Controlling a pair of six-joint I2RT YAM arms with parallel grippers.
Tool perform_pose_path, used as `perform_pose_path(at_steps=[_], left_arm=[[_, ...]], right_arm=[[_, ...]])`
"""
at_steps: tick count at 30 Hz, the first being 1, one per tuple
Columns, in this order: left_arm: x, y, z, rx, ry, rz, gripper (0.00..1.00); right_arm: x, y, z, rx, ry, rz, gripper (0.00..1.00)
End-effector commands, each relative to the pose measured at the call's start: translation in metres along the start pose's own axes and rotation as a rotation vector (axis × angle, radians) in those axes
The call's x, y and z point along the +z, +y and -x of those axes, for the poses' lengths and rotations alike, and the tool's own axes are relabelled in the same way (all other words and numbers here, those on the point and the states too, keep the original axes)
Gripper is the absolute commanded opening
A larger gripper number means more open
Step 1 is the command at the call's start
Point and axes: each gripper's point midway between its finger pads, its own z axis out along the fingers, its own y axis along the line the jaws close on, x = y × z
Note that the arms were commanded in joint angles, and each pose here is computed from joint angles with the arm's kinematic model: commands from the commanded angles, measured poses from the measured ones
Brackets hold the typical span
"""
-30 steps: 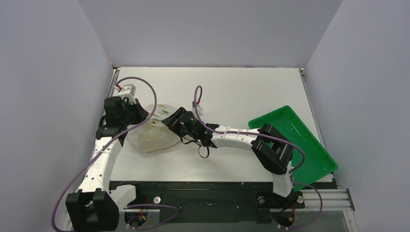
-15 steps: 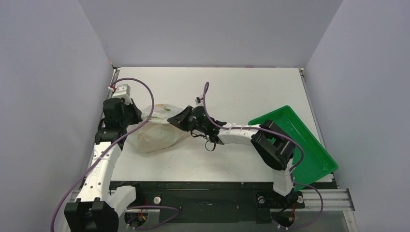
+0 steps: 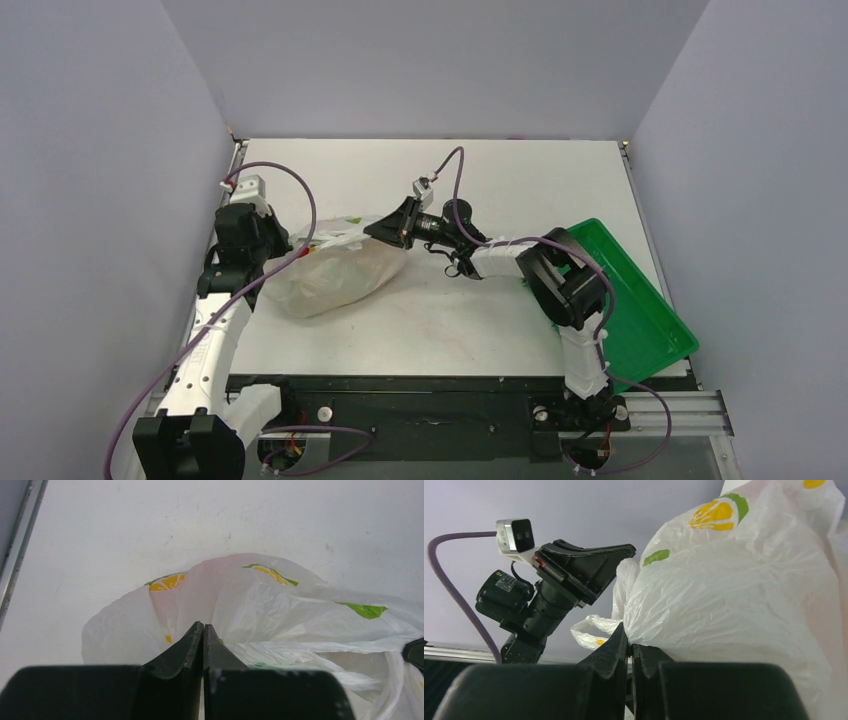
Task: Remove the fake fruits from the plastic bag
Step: Untie the plastic bag at the center of the board.
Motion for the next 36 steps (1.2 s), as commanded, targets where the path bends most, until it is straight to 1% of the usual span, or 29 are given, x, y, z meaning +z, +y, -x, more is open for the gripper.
perform_pose_path(at_steps=[1, 5, 7, 10, 12, 14, 15, 16, 17, 19, 22, 23, 25, 26, 27, 28, 29, 31, 34, 35, 36], left_arm=[[0.001, 0.018, 0.005, -0.004, -0.020, 0.087, 0.00], [-0.001, 0.015, 0.008, 0.000, -0.036, 0.067, 0.00], [-0.002, 0.004, 0.010, 0.017, -0.037, 0.000, 0.00], [-0.003, -0.017, 0.011, 0.039, -0.037, -0.115, 0.12], [-0.006, -0.027, 0.010, 0.058, -0.037, -0.167, 0.17], [-0.012, -0.034, 0.013, 0.085, -0.062, -0.196, 0.26], [-0.015, -0.040, 0.013, 0.100, -0.074, -0.216, 0.34], [-0.022, -0.048, 0.016, 0.122, -0.102, -0.243, 0.39], [-0.027, -0.054, 0.016, 0.134, -0.111, -0.269, 0.48], [-0.038, -0.065, 0.019, 0.169, -0.128, -0.316, 0.53], [-0.054, -0.080, 0.023, 0.185, -0.120, -0.372, 0.55], [-0.055, -0.077, 0.025, 0.167, -0.120, -0.343, 0.55], [-0.058, -0.066, 0.026, 0.049, -0.100, -0.253, 0.56], [-0.061, -0.066, 0.021, -0.027, -0.077, -0.247, 0.56], [-0.064, -0.069, 0.018, -0.058, -0.064, -0.260, 0.55], [-0.068, -0.070, 0.013, -0.145, -0.046, -0.257, 0.54], [-0.074, -0.069, 0.010, -0.199, -0.044, -0.251, 0.55], [-0.082, -0.074, 0.004, -0.374, -0.020, -0.266, 0.55], [-0.086, -0.077, -0.006, -0.519, 0.004, -0.280, 0.57], [-0.088, -0.076, -0.006, -0.584, 0.006, -0.265, 0.57], [-0.088, -0.075, -0.007, -0.613, 0.009, -0.253, 0.57]], right_arm=[[-0.003, 0.014, 0.002, -0.018, 0.060, 0.097, 0.00], [-0.003, 0.015, 0.005, -0.007, 0.054, 0.130, 0.00], [-0.003, 0.014, 0.007, -0.003, 0.045, 0.127, 0.00], [-0.001, 0.017, 0.007, -0.002, 0.042, 0.135, 0.00], [-0.002, 0.018, 0.007, 0.001, 0.041, 0.144, 0.00], [-0.002, 0.021, 0.007, 0.010, 0.040, 0.161, 0.00], [-0.003, 0.025, 0.007, 0.005, 0.040, 0.178, 0.00], [-0.002, 0.025, 0.007, 0.016, 0.045, 0.183, 0.00], [-0.003, 0.028, 0.007, 0.014, 0.047, 0.193, 0.00], [-0.003, 0.033, 0.008, 0.018, 0.051, 0.208, 0.00], [-0.004, 0.038, 0.007, 0.019, 0.060, 0.217, 0.00], [-0.005, 0.038, 0.007, 0.022, 0.058, 0.214, 0.00], [-0.004, 0.037, 0.007, 0.028, 0.047, 0.211, 0.00], [-0.004, 0.037, 0.007, 0.029, 0.044, 0.210, 0.00], [-0.004, 0.036, 0.008, 0.032, 0.036, 0.210, 0.00], [-0.004, 0.036, 0.008, 0.037, 0.031, 0.210, 0.00], [-0.004, 0.035, 0.010, 0.044, 0.022, 0.213, 0.00], [-0.005, 0.038, 0.010, 0.052, 0.018, 0.228, 0.00], [-0.007, 0.042, 0.010, 0.053, 0.014, 0.246, 0.00], [-0.007, 0.042, 0.010, 0.053, 0.013, 0.246, 0.00], [-0.007, 0.043, 0.010, 0.052, 0.012, 0.247, 0.00]])
